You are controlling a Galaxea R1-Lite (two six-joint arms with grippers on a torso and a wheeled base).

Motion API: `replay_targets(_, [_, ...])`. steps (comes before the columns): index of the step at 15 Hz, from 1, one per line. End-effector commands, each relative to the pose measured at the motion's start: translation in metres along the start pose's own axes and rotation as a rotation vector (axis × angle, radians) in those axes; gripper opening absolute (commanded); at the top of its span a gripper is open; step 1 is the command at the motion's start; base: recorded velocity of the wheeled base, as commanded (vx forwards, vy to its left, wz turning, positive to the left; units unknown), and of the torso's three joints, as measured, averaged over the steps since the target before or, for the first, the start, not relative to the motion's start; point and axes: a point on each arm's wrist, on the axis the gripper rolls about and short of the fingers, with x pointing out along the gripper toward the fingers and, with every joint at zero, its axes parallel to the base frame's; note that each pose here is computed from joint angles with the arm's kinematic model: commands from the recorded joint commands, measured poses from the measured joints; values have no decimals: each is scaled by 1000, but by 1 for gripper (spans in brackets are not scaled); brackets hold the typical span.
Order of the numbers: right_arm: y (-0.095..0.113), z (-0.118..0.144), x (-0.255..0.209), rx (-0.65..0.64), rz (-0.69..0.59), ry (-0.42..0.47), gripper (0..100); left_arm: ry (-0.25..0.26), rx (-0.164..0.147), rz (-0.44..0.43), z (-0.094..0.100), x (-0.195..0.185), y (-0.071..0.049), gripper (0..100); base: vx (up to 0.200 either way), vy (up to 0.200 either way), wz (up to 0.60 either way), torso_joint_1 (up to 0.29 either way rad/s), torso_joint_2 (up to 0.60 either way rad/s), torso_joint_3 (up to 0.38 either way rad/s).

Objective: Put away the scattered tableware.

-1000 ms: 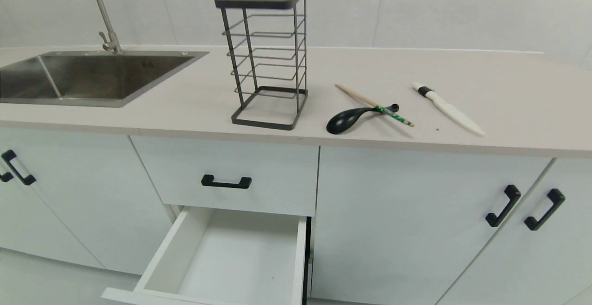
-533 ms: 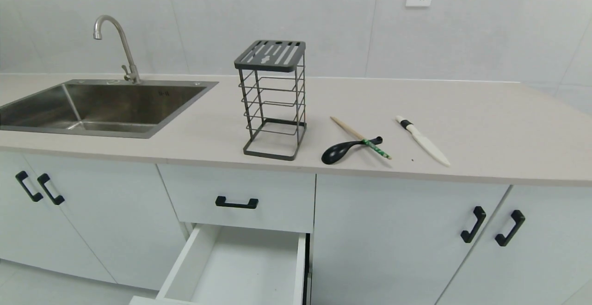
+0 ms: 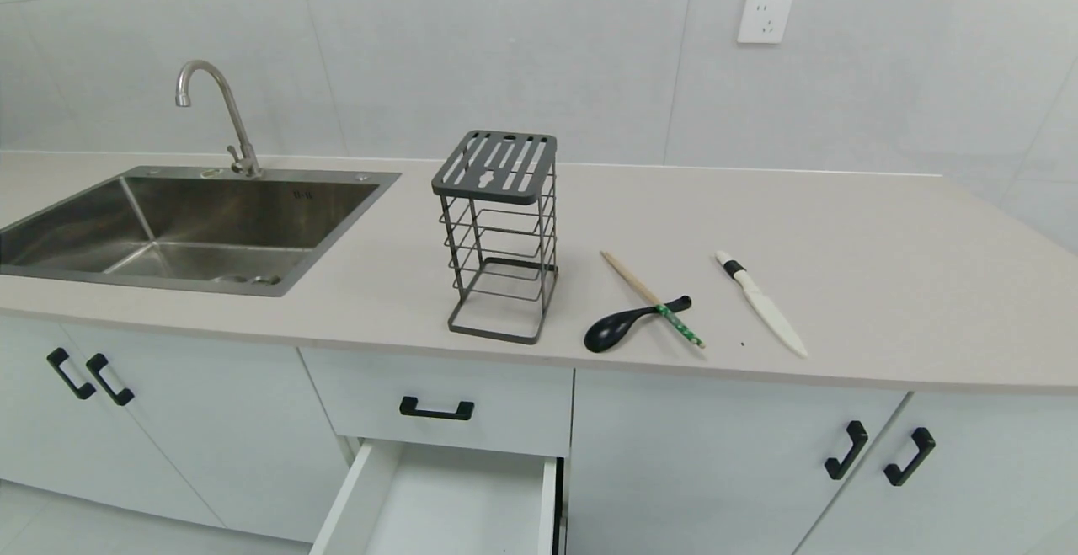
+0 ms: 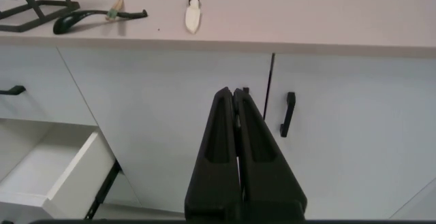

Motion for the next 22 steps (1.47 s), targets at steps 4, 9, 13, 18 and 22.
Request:
replay_targets(4, [0, 0, 0, 2, 2, 1, 0, 1, 1, 0, 0, 0, 0, 100, 0, 0, 0, 278, -537, -257])
replay_targets(9, [0, 0, 0, 2, 2, 1, 0, 1, 1, 0, 0, 0, 0, 100, 0, 0, 0, 211, -403, -189])
replay_targets(13, [0, 0, 0, 0, 2, 3, 0, 1, -1, 0, 0, 0, 0, 100, 0, 0, 0, 12, -20, -10])
replay_targets(18, [0, 0, 1, 2, 9, 17, 100, 0, -19, 18, 0, 0, 0, 100, 0, 0, 0, 0, 0, 0])
replay_targets(22, [0, 0, 1, 5, 6, 13, 100, 0, -20, 20, 0, 0, 0, 100, 0, 0, 0, 0, 0, 0])
